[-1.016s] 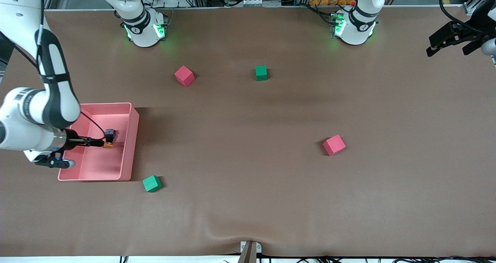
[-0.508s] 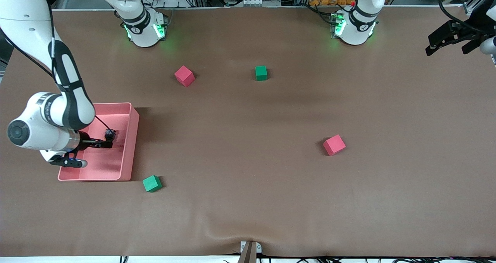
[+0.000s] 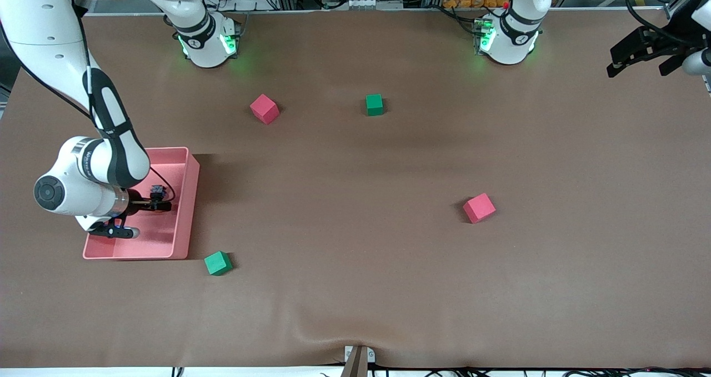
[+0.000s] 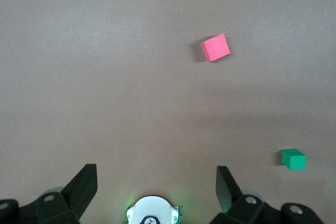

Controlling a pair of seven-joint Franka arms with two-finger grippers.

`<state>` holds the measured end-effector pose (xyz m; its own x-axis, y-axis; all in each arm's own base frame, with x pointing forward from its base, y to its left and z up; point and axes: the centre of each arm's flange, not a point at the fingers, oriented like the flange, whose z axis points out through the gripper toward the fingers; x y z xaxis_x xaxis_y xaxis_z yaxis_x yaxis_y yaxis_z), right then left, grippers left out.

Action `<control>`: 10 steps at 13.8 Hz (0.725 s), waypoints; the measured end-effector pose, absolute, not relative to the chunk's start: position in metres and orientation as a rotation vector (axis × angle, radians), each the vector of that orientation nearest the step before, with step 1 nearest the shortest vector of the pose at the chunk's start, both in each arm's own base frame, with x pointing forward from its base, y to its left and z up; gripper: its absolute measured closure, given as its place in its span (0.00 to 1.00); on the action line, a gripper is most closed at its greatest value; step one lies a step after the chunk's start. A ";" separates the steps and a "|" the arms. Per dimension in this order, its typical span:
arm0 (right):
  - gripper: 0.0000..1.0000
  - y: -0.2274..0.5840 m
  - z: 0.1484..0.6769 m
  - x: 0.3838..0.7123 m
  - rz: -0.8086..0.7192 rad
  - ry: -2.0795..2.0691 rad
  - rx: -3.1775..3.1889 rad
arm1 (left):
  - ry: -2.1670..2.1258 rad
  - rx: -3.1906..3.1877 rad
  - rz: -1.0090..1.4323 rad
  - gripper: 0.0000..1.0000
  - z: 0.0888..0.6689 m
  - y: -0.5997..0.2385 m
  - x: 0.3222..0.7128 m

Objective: Place and upright button with both arms
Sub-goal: 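Grasp the yellow-capped button with the right gripper, then lift the button out of the tray and carry it to mid-table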

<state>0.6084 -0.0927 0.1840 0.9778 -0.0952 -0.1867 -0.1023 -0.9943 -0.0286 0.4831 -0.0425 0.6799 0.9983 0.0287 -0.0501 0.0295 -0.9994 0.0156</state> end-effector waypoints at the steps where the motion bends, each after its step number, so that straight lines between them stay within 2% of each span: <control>1: 0.24 -0.093 0.184 0.608 0.289 0.150 -3.086 | 0.040 3.125 -0.084 0.00 0.680 -0.044 0.482; 4: 0.57 -0.093 0.185 0.609 0.286 0.145 -3.086 | 0.034 3.126 -0.095 0.00 0.679 -0.046 0.481; 5: 0.62 -0.093 0.188 0.612 0.282 0.143 -3.086 | 0.033 3.126 -0.096 0.00 0.679 -0.047 0.481; 7: 0.62 -0.093 0.204 0.621 0.314 0.134 -3.077 | 0.033 3.126 -0.097 0.00 0.679 -0.047 0.481; 10: 0.62 -0.088 0.261 0.646 0.414 0.116 -3.040 | 0.030 3.127 -0.097 0.00 0.679 -0.048 0.481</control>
